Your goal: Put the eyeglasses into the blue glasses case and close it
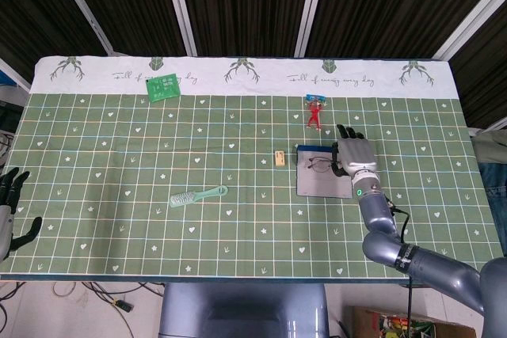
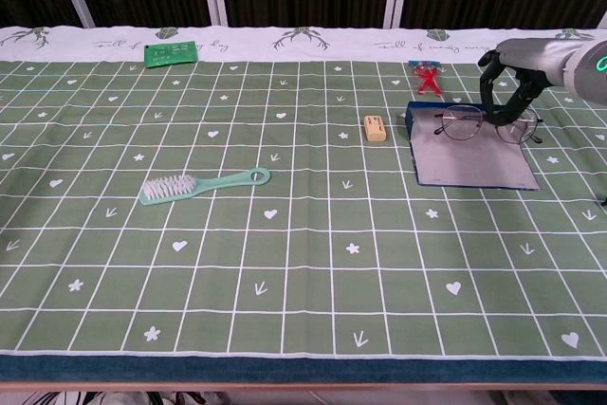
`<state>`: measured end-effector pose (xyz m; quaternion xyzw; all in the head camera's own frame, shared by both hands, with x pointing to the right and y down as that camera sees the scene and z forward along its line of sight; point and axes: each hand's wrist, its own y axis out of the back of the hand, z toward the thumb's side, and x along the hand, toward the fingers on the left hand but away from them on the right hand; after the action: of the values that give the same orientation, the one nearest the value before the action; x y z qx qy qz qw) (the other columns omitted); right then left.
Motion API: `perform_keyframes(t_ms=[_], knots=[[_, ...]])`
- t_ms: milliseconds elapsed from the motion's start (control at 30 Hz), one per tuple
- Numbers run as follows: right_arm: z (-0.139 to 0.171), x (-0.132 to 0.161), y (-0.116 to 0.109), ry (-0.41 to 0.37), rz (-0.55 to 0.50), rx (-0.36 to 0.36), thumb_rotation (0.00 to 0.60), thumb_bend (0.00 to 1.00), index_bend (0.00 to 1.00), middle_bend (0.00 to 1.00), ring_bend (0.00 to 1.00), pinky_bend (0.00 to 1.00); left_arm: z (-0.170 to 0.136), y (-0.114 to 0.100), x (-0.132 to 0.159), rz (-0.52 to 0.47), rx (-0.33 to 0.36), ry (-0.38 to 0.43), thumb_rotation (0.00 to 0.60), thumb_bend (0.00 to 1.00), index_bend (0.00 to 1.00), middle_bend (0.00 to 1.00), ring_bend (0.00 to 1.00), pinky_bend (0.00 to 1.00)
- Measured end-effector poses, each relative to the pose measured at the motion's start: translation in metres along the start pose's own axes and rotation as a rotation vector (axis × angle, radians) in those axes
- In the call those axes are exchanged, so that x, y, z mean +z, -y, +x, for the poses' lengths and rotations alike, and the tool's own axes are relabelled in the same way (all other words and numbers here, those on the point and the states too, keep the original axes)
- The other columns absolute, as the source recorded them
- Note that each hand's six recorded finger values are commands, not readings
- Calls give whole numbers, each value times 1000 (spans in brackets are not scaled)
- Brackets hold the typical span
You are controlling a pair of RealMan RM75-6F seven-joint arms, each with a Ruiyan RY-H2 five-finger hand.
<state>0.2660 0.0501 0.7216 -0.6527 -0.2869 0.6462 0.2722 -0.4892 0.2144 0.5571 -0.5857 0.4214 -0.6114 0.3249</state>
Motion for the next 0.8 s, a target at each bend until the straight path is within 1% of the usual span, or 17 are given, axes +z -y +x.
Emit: perform_keyframes(t_ms=[300,800], knots=[[-9,5,6,-7,10,19,600,521,646,0,40,136,0,0,0,-1,1,-2,600,357,19,0,0,0],[-20,15,9,-13,7,29,600,524,646,0,41,137,1,-1,-1,-4,0,-2,600,357,19,0,0,0]])
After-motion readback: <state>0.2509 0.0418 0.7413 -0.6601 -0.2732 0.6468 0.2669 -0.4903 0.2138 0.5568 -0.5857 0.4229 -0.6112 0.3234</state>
